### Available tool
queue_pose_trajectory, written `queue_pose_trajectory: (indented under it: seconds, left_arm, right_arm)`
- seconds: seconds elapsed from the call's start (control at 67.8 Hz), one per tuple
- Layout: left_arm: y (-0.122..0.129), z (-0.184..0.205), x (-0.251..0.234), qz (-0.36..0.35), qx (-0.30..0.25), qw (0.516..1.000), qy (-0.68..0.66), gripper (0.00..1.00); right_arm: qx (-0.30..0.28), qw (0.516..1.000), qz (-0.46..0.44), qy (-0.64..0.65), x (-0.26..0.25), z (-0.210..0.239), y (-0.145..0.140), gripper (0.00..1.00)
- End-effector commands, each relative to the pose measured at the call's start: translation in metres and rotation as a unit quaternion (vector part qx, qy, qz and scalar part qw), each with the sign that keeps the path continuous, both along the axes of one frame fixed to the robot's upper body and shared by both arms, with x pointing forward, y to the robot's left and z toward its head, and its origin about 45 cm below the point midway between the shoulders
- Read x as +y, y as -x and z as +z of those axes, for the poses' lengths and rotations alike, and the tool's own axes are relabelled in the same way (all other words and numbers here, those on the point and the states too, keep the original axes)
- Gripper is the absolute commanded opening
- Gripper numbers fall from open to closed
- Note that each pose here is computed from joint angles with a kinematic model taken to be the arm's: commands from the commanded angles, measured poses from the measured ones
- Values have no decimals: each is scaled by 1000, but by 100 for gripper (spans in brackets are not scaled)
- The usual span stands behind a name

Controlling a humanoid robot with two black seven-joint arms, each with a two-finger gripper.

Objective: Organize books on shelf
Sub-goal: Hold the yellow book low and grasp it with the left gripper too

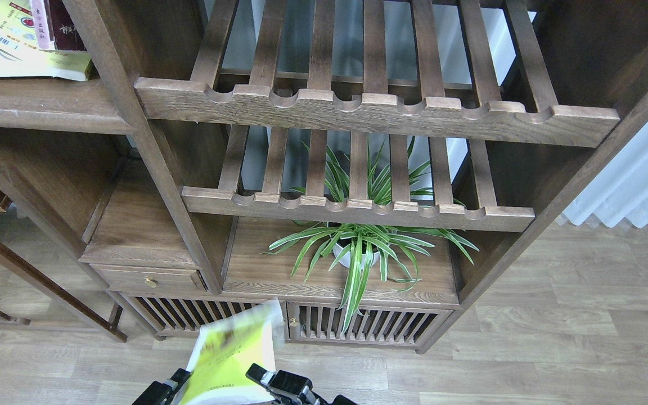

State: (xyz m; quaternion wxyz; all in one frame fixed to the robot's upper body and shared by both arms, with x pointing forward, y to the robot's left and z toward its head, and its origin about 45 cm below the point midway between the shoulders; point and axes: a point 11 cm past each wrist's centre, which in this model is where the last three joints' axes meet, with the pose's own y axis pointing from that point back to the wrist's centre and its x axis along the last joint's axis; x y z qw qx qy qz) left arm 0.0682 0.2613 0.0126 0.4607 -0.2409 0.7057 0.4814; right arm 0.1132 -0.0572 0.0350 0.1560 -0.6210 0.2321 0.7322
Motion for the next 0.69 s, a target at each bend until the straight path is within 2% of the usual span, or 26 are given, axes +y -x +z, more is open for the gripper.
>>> queue_pose_trajectory:
  seconds: [0.0,0.428,0.679]
  left_arm:
    - [-6,1,4,14,-7,1000,-6,82]
    - [-18,4,-5,18,-21,1000,2,82]
    - [-39,3,-20,19,-39,999,15,80]
  right_arm:
    - [1,1000,6,0,0,-1,4,6]
    - [3,1000,19,0,0,-1,9,6]
    - [16,999,30,-4,4,-3,22,7]
